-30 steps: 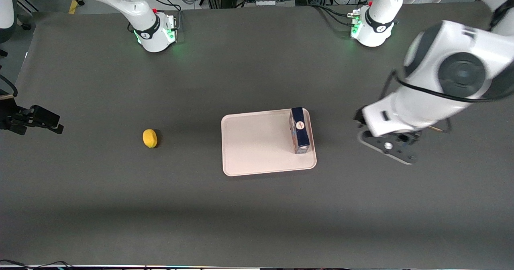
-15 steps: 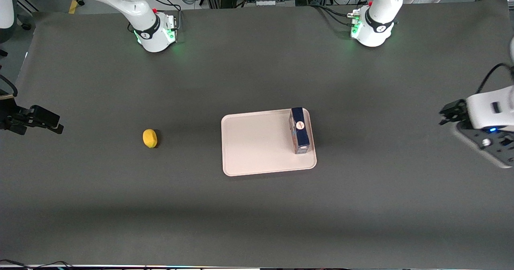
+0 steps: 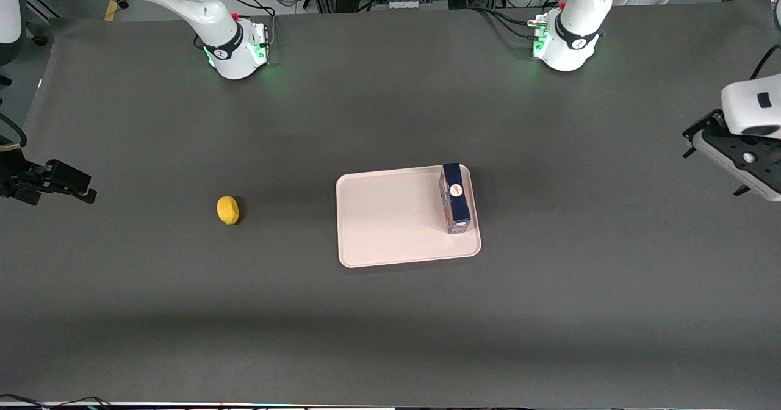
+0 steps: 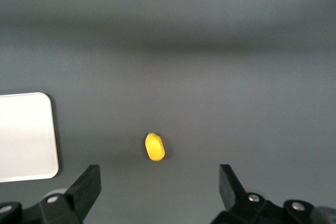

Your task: Place cookie box on tray

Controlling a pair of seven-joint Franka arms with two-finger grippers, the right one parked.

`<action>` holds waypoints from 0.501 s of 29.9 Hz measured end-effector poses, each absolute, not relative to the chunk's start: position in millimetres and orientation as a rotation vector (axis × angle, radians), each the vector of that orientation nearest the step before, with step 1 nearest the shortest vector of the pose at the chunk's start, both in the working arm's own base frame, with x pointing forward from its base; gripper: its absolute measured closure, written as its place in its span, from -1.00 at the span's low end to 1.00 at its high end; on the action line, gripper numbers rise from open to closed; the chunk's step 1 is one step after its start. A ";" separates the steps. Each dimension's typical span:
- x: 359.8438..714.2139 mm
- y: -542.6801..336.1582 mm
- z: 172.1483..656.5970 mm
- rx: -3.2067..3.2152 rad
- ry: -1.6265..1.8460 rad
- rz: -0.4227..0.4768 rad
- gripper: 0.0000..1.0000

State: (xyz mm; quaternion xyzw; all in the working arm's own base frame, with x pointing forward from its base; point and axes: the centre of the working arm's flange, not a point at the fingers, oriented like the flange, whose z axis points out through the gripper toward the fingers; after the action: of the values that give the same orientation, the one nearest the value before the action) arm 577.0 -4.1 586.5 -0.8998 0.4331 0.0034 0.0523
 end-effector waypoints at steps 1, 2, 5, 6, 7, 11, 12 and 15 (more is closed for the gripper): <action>573.9 -4.5 585.8 -2.730 1.328 0.008 -1.00; 571.8 -4.8 584.6 -2.726 1.337 0.006 -1.00; 568.8 -5.7 581.3 -2.722 1.353 0.007 -1.00; 568.8 -6.5 580.1 -2.724 1.357 0.006 -1.00; 569.0 -7.6 579.0 -2.729 1.360 0.001 -1.00; 569.3 -15.3 576.6 -2.808 1.310 -0.039 -1.00; 569.2 -17.4 576.6 -2.840 1.267 -0.048 -1.00; 568.9 -22.3 576.4 -2.929 1.094 -0.056 -1.00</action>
State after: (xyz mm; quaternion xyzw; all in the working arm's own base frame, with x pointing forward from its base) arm 568.9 -22.3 576.4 -0.9366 0.3499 -0.0179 0.0074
